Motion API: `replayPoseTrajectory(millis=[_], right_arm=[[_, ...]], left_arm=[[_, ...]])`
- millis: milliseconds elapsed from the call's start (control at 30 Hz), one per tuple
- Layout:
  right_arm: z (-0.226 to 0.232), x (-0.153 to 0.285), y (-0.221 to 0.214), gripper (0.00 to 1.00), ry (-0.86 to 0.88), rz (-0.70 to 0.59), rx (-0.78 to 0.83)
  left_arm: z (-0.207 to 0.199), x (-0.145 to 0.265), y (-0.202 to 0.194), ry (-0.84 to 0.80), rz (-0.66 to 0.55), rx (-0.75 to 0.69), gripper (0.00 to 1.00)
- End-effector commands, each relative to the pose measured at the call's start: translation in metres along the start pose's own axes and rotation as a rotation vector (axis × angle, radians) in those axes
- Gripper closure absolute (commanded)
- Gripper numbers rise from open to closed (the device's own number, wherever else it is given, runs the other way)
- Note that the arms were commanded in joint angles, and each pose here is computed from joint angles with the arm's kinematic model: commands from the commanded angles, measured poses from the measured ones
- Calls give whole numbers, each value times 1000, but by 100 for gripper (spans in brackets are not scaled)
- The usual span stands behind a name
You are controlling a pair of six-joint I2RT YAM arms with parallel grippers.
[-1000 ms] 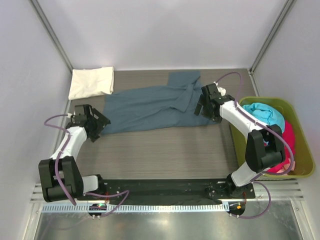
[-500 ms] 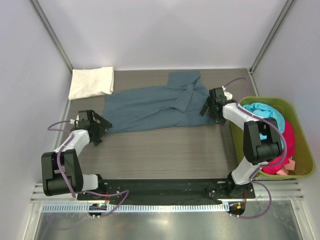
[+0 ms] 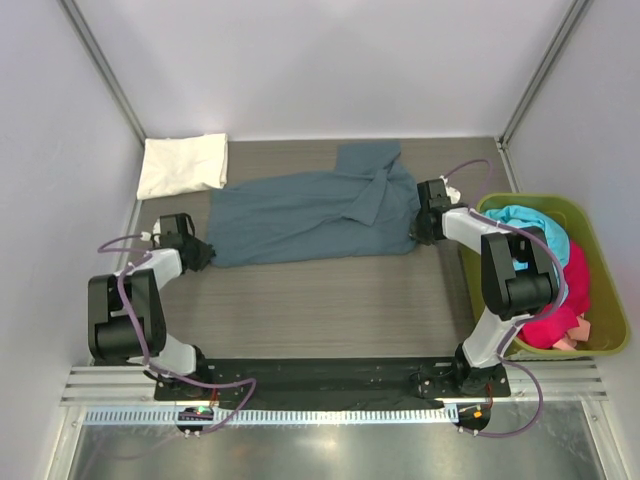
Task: Fold and stack the t-shirts
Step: Fold the tshirt
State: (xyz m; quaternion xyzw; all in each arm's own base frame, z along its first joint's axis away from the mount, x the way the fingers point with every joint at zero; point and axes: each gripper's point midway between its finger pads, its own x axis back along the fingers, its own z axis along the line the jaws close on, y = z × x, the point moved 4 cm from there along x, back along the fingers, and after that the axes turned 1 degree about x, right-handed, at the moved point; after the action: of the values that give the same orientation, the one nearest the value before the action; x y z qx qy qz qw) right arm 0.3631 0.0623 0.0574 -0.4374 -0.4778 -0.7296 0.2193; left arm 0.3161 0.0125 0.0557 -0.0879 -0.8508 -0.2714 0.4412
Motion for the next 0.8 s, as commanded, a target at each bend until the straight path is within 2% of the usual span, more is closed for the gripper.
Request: replayPoseTrajectory(millis=[0,33,100,133,200,233,267,300,333,367,500,533,600,633,767], right_arm=[[-1,-8,-5,90,10,21,10],[4,-6,0,99,24,16,10],[11,-4,5,99,46,36,13],[25,5,26,99,75,5,11],[35,22,43,99,81,31,43],[55,48,82,99,133,-58,36],[61,65,98,99,150,-102,33],[62,86,111,99,162,-152,28],[61,122,134,99,170,-259,-2],[57,138,138,99,164,-292,-18],[29,155,109,99,119,-268,-42],[13,136,78,99,78,-198,-47],[4,131,56,99,99,-184,-72],[-13,111,23,99,56,-113,-83],[-46,97,-28,99,-10,-56,-127]], left_arm=[[-7,-6,-4,-27,41,-7,83],[-15,-5,3,-47,27,-7,99],[-25,1,13,-39,21,-1,100],[-33,6,20,-49,17,1,100],[-68,26,48,-104,-7,16,100],[-84,42,61,-151,-18,20,100],[-91,57,68,-152,-27,22,100],[-109,78,86,-195,-87,21,100],[-116,102,97,-233,-140,24,100],[-115,113,100,-228,-152,25,100],[-93,135,94,-213,-167,8,100],[-68,120,80,-156,-131,22,100],[-50,118,67,-163,-117,36,100],[-22,103,51,-102,-79,62,100],[31,87,24,-38,-37,163,100]])
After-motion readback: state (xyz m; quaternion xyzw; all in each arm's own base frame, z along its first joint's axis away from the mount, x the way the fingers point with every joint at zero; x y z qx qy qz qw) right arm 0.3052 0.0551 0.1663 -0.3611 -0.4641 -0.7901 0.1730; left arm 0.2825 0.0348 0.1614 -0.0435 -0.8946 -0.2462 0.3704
